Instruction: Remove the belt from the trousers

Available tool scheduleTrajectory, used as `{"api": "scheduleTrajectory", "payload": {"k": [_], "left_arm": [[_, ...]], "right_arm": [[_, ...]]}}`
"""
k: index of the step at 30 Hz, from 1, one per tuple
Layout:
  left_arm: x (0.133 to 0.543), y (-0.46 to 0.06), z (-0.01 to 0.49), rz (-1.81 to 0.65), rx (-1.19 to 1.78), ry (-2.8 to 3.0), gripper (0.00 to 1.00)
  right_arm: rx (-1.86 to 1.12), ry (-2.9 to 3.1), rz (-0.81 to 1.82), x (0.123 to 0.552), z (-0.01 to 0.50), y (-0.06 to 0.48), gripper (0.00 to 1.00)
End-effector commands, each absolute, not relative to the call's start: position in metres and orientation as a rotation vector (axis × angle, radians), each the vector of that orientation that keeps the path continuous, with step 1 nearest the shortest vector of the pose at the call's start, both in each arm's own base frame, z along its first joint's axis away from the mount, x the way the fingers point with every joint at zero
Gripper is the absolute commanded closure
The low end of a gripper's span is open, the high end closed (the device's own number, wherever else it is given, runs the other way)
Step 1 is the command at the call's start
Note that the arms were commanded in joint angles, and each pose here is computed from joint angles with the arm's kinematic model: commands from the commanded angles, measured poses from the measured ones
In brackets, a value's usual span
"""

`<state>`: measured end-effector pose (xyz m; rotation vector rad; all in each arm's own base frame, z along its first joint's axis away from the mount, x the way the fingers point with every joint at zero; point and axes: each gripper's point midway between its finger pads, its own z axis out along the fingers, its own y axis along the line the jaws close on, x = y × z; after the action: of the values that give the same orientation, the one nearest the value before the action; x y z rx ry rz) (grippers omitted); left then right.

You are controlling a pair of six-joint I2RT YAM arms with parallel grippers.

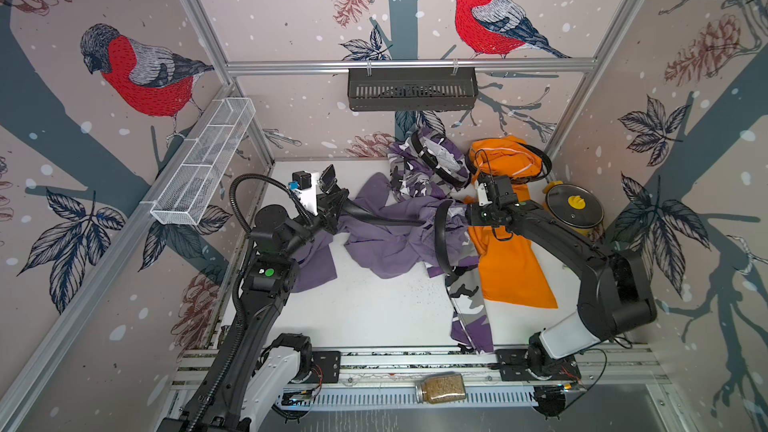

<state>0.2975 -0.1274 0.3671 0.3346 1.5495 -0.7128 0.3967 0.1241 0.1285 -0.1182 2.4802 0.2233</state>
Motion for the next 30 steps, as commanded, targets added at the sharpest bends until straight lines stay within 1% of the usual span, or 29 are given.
{"api": "scheduleTrajectory", "payload": {"k": [1, 9, 17, 23, 30], "left_arm": [[0.300, -0.114, 0.388, -0.599, 0.326, 1.493, 1.00], [0.307, -0.085, 0.400, -0.508, 0.255, 1.474, 1.00], [0.306, -0.068, 0.406, -0.429, 0.217, 1.470, 1.00], [0.305, -0.060, 0.420, -0.384, 0.203, 1.449, 1.00], [0.308, -0.042, 0.418, -0.299, 0.135, 1.464, 1.00]], "right_arm": [[-0.081, 2.462, 0.087, 0.403, 0.133, 0.099, 0.47], [-0.053, 2.477, 0.092, 0.398, 0.129, 0.083, 0.48], [-0.018, 2.506, 0.080, 0.394, 0.117, 0.068, 0.49], [0.047, 2.507, 0.048, 0.396, 0.119, 0.045, 0.50], [0.104, 2.523, 0.023, 0.394, 0.116, 0.022, 0.51]]}}
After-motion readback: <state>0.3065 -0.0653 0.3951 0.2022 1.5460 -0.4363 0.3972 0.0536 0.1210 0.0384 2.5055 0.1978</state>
